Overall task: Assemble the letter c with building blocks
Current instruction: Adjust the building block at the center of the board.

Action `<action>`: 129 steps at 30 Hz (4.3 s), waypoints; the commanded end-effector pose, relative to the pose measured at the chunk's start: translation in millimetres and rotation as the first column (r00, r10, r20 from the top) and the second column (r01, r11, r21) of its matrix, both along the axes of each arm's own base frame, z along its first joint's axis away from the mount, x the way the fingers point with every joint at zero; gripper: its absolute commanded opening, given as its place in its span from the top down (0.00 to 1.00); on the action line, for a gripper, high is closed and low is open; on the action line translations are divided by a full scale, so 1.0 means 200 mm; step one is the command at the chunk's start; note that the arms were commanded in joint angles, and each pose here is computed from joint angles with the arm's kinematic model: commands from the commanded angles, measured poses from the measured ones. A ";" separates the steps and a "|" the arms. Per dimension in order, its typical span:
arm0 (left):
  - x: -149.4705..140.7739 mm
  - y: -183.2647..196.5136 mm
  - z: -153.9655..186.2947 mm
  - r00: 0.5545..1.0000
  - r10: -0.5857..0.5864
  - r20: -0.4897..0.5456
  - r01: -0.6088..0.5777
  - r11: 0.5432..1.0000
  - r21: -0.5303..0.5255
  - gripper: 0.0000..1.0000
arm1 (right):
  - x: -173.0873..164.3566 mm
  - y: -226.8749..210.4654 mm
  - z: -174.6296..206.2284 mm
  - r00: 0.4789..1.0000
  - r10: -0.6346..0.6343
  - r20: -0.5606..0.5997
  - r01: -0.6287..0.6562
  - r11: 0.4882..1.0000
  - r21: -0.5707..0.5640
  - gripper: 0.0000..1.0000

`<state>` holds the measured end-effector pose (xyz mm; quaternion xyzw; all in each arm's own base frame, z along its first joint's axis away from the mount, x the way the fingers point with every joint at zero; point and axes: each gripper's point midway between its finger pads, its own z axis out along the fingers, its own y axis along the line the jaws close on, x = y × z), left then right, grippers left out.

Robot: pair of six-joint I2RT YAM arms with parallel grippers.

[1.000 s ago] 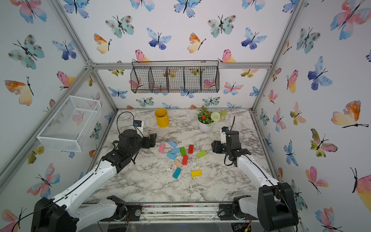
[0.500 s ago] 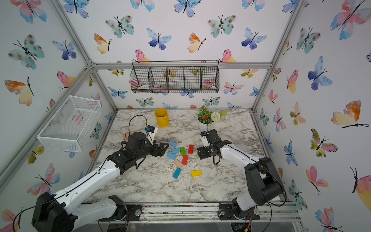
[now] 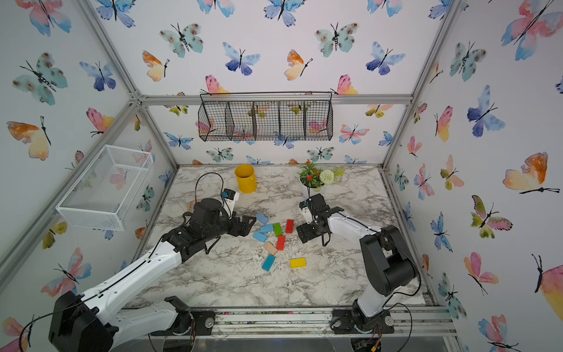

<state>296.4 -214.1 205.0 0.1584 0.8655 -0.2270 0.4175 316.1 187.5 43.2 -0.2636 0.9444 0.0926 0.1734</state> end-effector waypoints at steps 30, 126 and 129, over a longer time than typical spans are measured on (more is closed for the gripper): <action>-0.04 -0.01 -0.06 0.998 -0.039 -0.054 0.041 0.998 0.040 0.06 | -0.01 0.05 -0.15 0.983 0.183 -0.005 -0.182 0.980 -0.077 0.38; -0.11 -0.05 -0.13 0.989 -0.081 -0.121 0.078 0.996 -0.036 0.06 | -0.03 0.10 -0.05 0.840 -0.527 -0.128 0.539 0.785 0.306 0.39; -0.11 -0.05 -0.12 0.989 -0.082 -0.119 0.078 0.996 -0.039 0.06 | -0.02 0.10 -0.06 0.839 -0.533 -0.109 0.540 0.795 0.276 0.39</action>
